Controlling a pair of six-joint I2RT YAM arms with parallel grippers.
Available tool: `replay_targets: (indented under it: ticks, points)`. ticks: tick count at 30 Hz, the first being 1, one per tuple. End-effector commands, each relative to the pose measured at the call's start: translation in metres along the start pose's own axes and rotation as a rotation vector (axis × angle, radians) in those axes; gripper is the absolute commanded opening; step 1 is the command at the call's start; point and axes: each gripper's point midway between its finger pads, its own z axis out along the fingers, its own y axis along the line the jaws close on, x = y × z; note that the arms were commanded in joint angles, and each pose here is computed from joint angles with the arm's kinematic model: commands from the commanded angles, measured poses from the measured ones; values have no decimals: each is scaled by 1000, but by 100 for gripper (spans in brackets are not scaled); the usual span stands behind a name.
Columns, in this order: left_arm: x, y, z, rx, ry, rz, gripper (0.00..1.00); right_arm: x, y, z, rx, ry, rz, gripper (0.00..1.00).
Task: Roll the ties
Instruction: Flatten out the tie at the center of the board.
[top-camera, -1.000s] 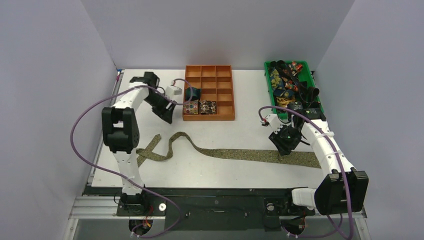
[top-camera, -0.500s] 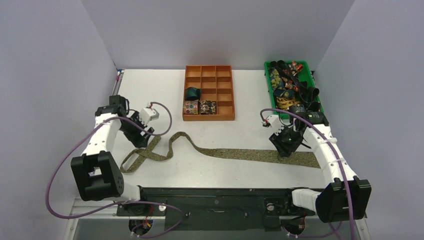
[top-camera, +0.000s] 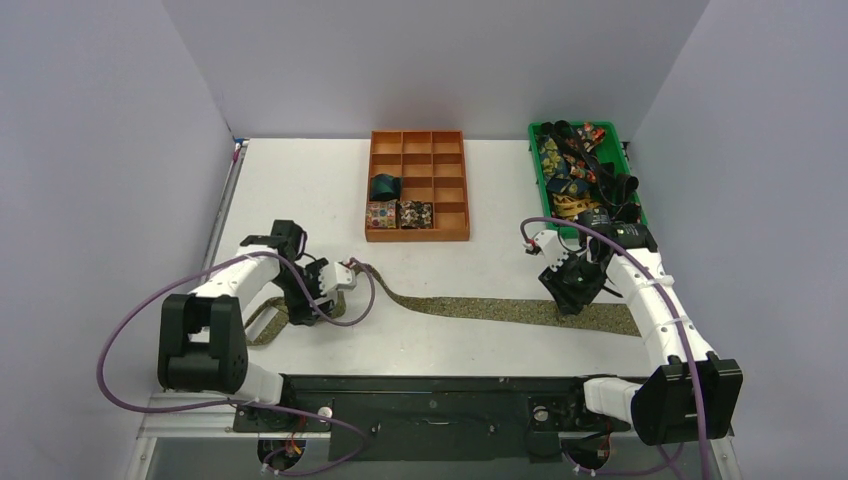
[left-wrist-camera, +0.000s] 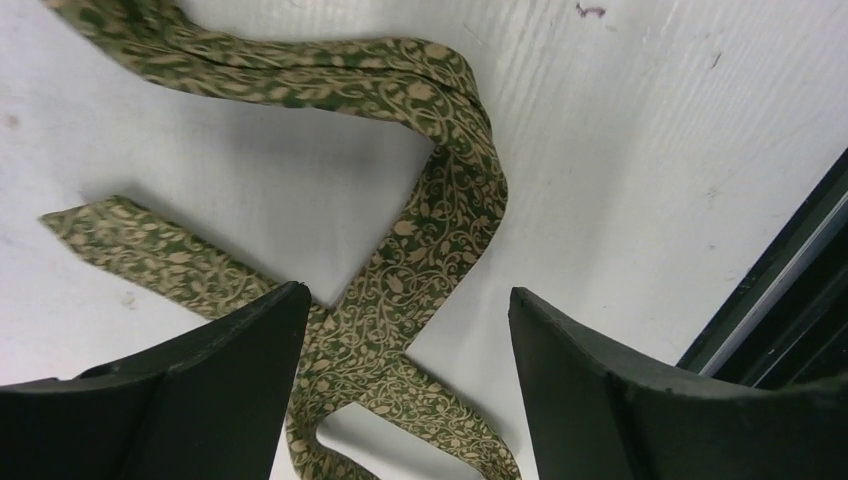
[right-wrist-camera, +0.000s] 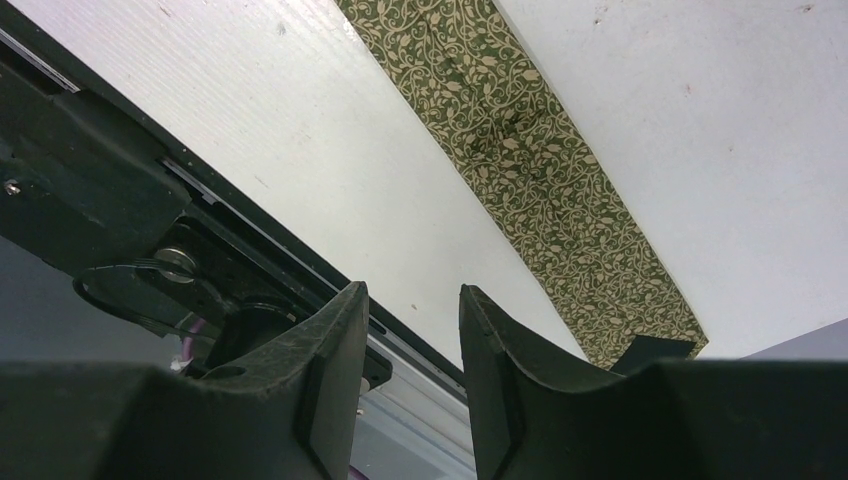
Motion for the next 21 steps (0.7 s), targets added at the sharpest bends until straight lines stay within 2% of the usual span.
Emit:
replay_targets:
  ticks: [1, 3, 5, 7, 8, 9, 10, 11, 14, 17, 18, 21]
  points:
    - [19, -2, 16, 16, 70, 107, 70, -5, -6, -9, 36, -17, -8, 35]
    - [28, -9, 23, 29, 97, 124, 69, -5, -8, -9, 38, -14, -7, 35]
    - [32, -11, 26, 22, 111, 124, 57, -4, -9, -8, 44, -12, -4, 35]
    - [28, -7, 23, -1, 94, 99, 21, -4, -11, -7, 50, -11, 0, 35]
    - [19, 0, 15, -26, 72, 89, 14, -5, -12, -7, 55, -12, 0, 35]
    - [11, 2, 11, -29, 33, 55, 3, -5, -13, -6, 54, -9, 2, 35]
    - [-2, 14, -4, -59, 2, 47, 0, -5, -13, -6, 55, -10, 3, 35]
    - [-11, 16, -10, -58, -40, 5, 0, -6, -14, -6, 54, -10, 5, 35]
    - [-46, 55, -45, -150, -154, -65, 0, -7, -14, -6, 49, -11, 7, 35]
    - [-58, 101, -56, -231, -175, -128, 0, -8, -14, -4, 36, -8, 11, 35]
    - [-52, 112, -55, -261, -148, -173, 0, -8, -14, -3, 32, -8, 12, 35]
    - [-39, 148, -51, -372, -83, -227, 47, -10, -15, -5, 35, -11, 16, 35]
